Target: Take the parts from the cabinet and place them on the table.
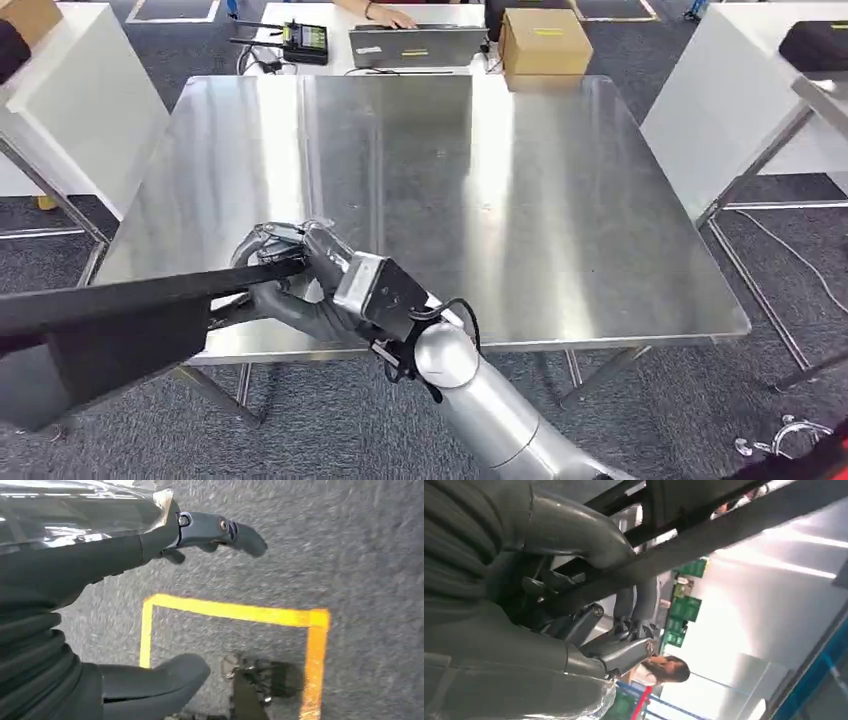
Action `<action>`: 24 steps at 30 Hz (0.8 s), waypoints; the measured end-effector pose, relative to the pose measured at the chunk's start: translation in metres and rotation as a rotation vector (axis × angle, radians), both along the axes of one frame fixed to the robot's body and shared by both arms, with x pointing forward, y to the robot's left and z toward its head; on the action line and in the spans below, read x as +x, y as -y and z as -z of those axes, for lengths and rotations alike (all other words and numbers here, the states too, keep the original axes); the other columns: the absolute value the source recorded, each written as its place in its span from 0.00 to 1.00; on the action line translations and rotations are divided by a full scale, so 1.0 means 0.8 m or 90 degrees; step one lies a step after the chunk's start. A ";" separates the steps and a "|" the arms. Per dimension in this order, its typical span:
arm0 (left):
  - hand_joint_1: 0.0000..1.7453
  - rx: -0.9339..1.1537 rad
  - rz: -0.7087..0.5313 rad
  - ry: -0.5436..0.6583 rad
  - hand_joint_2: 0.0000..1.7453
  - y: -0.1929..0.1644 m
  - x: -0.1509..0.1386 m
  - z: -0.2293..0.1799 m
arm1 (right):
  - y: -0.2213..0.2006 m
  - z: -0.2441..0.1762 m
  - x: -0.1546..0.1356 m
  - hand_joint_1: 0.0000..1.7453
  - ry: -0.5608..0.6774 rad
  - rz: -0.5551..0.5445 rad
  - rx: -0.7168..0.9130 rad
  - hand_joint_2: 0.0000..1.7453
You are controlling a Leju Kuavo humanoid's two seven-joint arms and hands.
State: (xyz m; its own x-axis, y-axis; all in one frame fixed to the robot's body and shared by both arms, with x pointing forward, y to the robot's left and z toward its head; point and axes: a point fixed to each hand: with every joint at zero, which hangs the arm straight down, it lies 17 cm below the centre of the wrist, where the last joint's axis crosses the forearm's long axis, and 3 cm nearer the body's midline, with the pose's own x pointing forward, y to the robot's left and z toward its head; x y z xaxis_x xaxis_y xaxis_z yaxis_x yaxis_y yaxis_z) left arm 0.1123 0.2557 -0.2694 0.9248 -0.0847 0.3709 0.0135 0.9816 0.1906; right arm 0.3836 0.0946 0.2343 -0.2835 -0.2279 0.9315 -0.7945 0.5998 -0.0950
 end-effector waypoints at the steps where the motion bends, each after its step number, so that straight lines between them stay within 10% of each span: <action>1: 0.00 0.000 0.000 -0.001 1.00 0.000 -0.001 0.000 | 0.000 0.003 0.000 1.00 -0.001 0.001 -0.003 1.00; 15: 0.00 0.002 -0.008 -0.008 1.00 0.006 0.004 -0.001 | -0.022 -0.010 0.020 1.00 0.093 0.066 -0.083 1.00; 24: 0.00 0.010 0.022 -0.007 1.00 0.005 0.004 0.000 | -0.034 0.013 0.080 1.00 0.259 0.210 -0.326 1.00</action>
